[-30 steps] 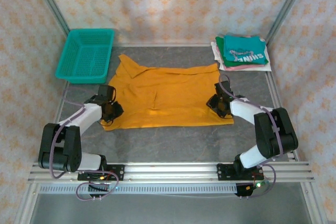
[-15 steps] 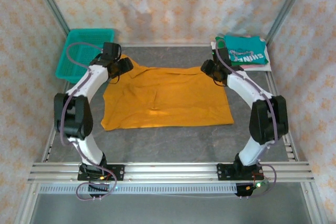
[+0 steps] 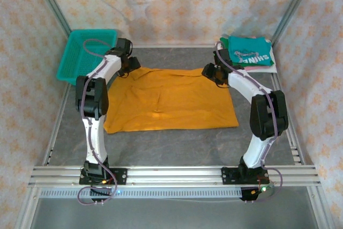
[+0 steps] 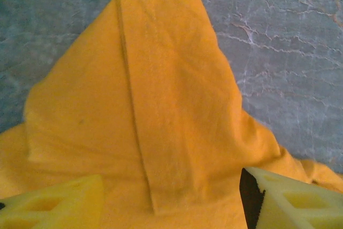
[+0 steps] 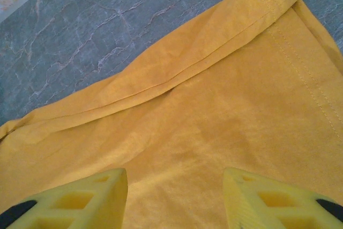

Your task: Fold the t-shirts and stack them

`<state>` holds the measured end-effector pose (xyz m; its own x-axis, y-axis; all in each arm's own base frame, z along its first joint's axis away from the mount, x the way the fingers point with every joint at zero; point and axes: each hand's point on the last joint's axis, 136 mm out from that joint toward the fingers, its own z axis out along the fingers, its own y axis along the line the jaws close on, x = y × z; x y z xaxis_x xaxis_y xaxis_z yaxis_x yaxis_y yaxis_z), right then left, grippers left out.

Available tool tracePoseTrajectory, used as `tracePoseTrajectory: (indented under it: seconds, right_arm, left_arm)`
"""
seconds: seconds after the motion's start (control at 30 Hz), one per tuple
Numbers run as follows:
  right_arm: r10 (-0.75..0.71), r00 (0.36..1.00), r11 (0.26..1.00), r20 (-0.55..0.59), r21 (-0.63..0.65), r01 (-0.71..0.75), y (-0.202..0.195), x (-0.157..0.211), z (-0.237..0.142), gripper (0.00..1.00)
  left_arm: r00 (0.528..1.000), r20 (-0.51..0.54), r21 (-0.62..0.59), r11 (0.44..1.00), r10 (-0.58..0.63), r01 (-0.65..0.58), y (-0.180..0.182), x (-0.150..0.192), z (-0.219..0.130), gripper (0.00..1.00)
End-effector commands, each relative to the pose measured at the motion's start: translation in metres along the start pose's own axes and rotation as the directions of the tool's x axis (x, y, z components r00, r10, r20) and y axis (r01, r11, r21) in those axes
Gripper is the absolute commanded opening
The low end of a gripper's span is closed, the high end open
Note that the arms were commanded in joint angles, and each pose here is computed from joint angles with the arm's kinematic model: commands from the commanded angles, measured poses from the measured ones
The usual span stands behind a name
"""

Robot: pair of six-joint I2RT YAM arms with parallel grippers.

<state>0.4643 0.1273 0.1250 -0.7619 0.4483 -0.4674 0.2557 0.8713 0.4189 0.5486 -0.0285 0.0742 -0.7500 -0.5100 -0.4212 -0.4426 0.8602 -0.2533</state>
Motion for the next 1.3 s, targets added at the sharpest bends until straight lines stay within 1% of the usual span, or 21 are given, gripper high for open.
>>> tracePoseTrajectory:
  seconds: [0.0, 0.1, 0.27, 0.37, 0.43, 0.5, 0.6, 0.77, 0.8, 0.9, 0.93, 1.0, 1.03, 1.1, 1.17, 1.23, 1.27]
  right_arm:
    - [-0.014, 1.0, 1.0, -0.01, 0.007, 0.014, -0.003, 0.001, -0.005, 0.5]
    - [-0.014, 1.0, 1.0, -0.016, 0.002, 0.014, -0.002, 0.001, -0.006, 0.5]
    - [-0.019, 0.999, 1.0, -0.027, -0.003, 0.019, -0.001, 0.003, -0.006, 0.5]
    - [-0.02, 0.999, 1.0, -0.034, 0.0, 0.02, -0.002, 0.004, -0.007, 0.5]
    - [-0.023, 0.999, 1.0, -0.033, -0.002, 0.023, -0.001, 0.004, -0.008, 0.5]
    - [-0.021, 0.999, 1.0, -0.032, -0.002, 0.021, -0.003, 0.004, -0.009, 0.5]
    - [-0.02, 0.999, 1.0, -0.034, -0.005, 0.02, -0.002, 0.004, -0.01, 0.5]
    - [-0.015, 0.999, 1.0, -0.04, -0.015, 0.015, 0.0, 0.005, -0.009, 0.5]
    - [-0.015, 0.999, 1.0, -0.043, -0.016, 0.015, 0.0, 0.005, -0.008, 0.5]
    - [-0.014, 0.999, 1.0, -0.048, -0.021, 0.013, 0.002, 0.005, -0.008, 0.5]
    - [-0.013, 0.999, 1.0, -0.048, -0.021, 0.012, 0.002, 0.005, -0.008, 0.5]
    - [-0.014, 0.999, 1.0, -0.049, -0.026, 0.013, 0.003, 0.005, -0.008, 0.5]
    - [-0.013, 0.999, 1.0, -0.048, -0.026, 0.012, 0.003, 0.005, -0.008, 0.5]
    - [-0.012, 0.999, 1.0, -0.047, -0.027, 0.011, 0.003, 0.005, -0.007, 0.51]
    - [-0.011, 0.999, 1.0, -0.049, -0.025, 0.01, 0.003, 0.005, -0.006, 0.51]
    - [-0.009, 0.999, 1.0, -0.053, -0.029, 0.007, 0.003, 0.006, -0.005, 0.51]
    - [-0.01, 0.998, 0.999, -0.055, -0.033, 0.008, 0.004, 0.007, -0.004, 0.51]
  left_arm:
    - [1.0, -0.012, -0.021, 1.0, -0.007, 0.007, -0.004, -0.005, 0.008, 0.66]
    - [1.0, -0.02, -0.051, 0.999, -0.006, 0.005, -0.001, -0.008, 0.018, 0.64]
    - [1.0, -0.031, -0.076, 0.997, -0.004, 0.002, -0.002, -0.011, 0.035, 0.64]
    - [0.999, -0.034, -0.083, 0.997, -0.005, 0.002, -0.003, -0.013, 0.043, 0.6]
    - [0.999, -0.034, -0.088, 0.996, -0.007, 0.004, -0.001, -0.014, 0.049, 0.6]
    - [0.999, -0.046, -0.086, 0.996, -0.008, 0.004, -0.001, -0.011, 0.056, 0.56]
    - [0.999, -0.052, -0.085, 0.996, -0.009, 0.005, 0.0, -0.01, 0.061, 0.42]
    - [0.999, -0.036, -0.067, 0.998, -0.006, 0.004, -0.006, -0.014, 0.056, 0.21]
    - [1.0, -0.028, -0.067, 0.998, -0.007, 0.005, -0.006, -0.017, 0.054, 0.2]
    - [1.0, -0.011, -0.065, 0.998, -0.005, 0.005, -0.008, -0.022, 0.044, 0.2]
    - [1.0, -0.003, -0.064, 0.998, -0.006, 0.006, -0.009, -0.024, 0.041, 0.21]
    - [1.0, 0.01, -0.064, 0.998, -0.007, 0.008, -0.01, -0.029, 0.035, 0.27]
    - [1.0, 0.013, -0.062, 0.998, -0.007, 0.008, -0.011, -0.03, 0.033, 0.28]
    - [1.0, 0.014, -0.056, 0.998, -0.006, 0.007, -0.012, -0.03, 0.028, 0.25]
    - [1.0, 0.022, -0.061, 0.998, -0.006, 0.007, -0.011, -0.03, 0.025, 0.17]
    - [0.999, 0.032, -0.063, 0.998, -0.005, 0.007, -0.009, -0.03, 0.024, 0.11]
    - [0.999, 0.037, -0.066, 0.998, -0.006, 0.009, -0.008, -0.031, 0.022, 0.1]
